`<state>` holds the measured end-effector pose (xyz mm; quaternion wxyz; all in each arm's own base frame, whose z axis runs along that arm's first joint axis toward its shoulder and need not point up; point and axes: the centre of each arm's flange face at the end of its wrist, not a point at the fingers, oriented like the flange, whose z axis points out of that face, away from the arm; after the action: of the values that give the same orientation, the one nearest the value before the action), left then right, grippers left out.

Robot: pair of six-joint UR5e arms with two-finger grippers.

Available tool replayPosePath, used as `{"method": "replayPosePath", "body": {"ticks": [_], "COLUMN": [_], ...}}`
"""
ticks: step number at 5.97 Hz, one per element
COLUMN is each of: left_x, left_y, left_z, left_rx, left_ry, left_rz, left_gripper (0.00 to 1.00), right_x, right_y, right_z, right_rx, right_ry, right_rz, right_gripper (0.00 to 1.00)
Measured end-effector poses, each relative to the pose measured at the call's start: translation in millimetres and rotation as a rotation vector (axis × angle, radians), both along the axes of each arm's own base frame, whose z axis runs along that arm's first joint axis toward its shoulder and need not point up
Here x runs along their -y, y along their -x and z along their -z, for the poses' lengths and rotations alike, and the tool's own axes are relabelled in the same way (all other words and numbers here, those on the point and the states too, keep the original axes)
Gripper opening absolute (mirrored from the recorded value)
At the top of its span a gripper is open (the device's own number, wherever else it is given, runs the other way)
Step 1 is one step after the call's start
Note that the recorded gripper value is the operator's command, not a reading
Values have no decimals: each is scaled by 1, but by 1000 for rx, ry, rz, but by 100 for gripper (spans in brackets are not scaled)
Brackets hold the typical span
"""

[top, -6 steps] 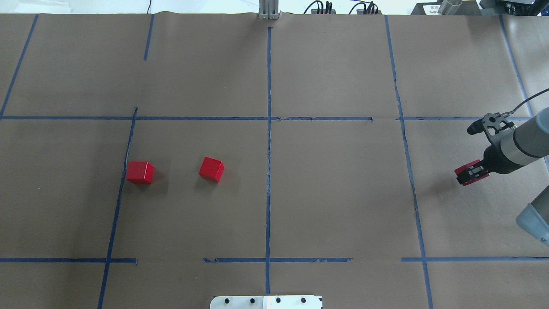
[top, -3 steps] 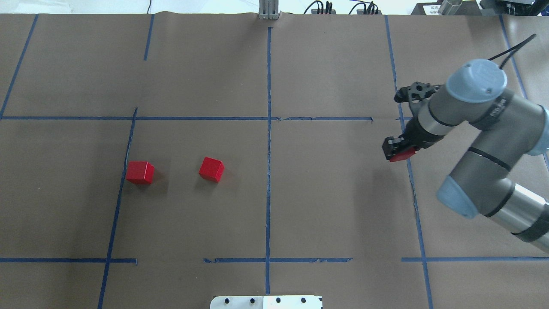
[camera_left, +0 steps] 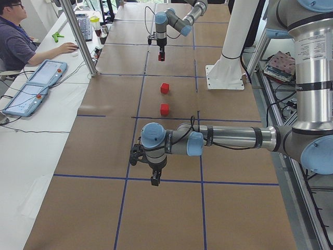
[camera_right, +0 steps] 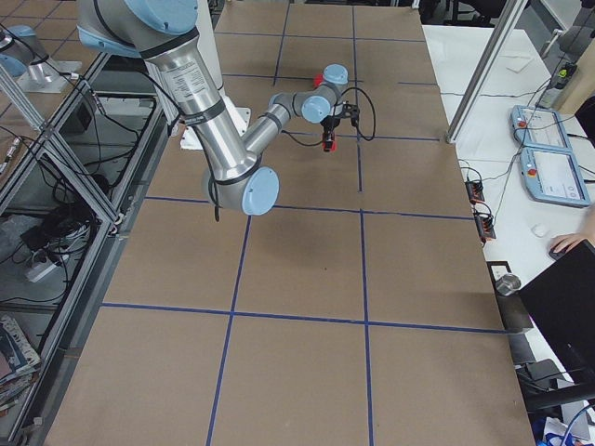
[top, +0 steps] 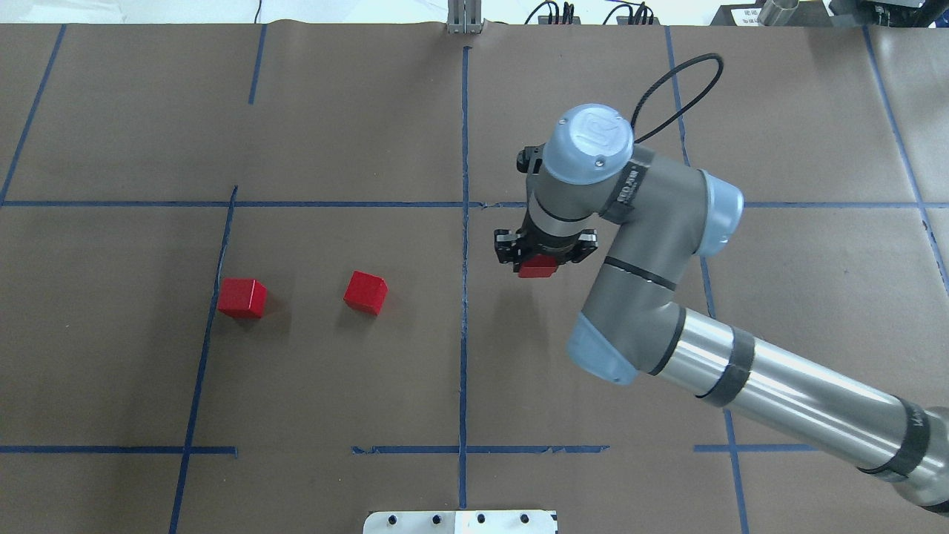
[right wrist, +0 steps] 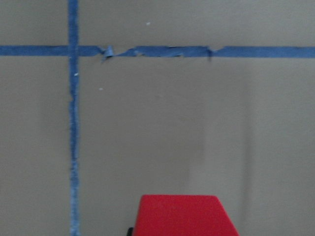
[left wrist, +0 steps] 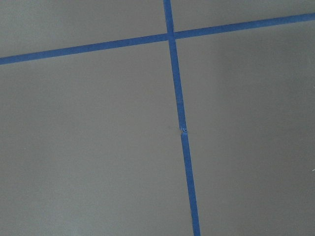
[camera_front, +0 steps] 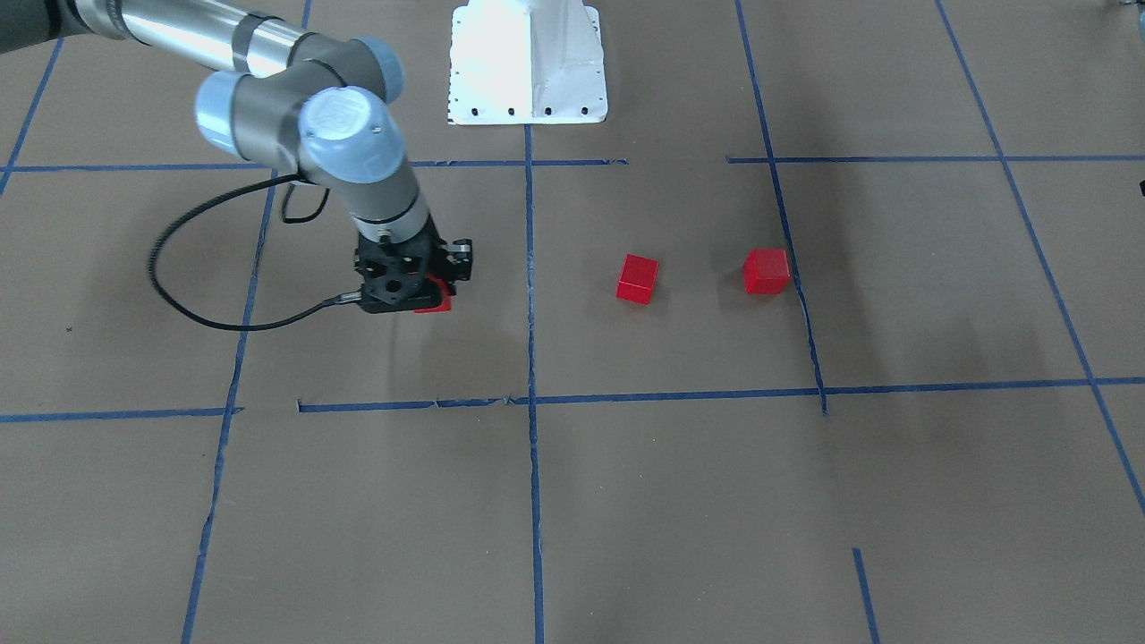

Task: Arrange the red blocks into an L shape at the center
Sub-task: 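Carry the red cube with the right gripper toward the table center, then lower the cube at the center grid line and open the right gripper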

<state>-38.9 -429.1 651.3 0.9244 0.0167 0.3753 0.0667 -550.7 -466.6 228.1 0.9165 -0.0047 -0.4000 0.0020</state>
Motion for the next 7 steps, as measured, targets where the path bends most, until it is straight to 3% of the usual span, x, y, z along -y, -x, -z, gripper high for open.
{"method": "replayPosePath", "body": {"ticks": [3, 4, 5, 6, 7], "left_x": [0, 0, 0, 0, 0], "left_y": [0, 0, 0, 0, 0], "left_z": [0, 0, 0, 0, 0], "left_rx": [0, 0, 0, 0, 0], "left_ry": [0, 0, 0, 1, 2], "left_rz": [-1, -1, -1, -1, -1], "left_gripper": [100, 100, 100, 100, 100], "right_x": [-24, -27, -29, -30, -31], "right_y": [86, 93, 96, 97, 97], "right_z": [44, 43, 39, 35, 31], "right_rx": [-35, -44, -52, -56, -61], "right_ry": [46, 50, 51, 49, 49], "right_rz": [-26, -21, -15, -9, -6], "right_gripper": [26, 32, 46, 54, 55]}}
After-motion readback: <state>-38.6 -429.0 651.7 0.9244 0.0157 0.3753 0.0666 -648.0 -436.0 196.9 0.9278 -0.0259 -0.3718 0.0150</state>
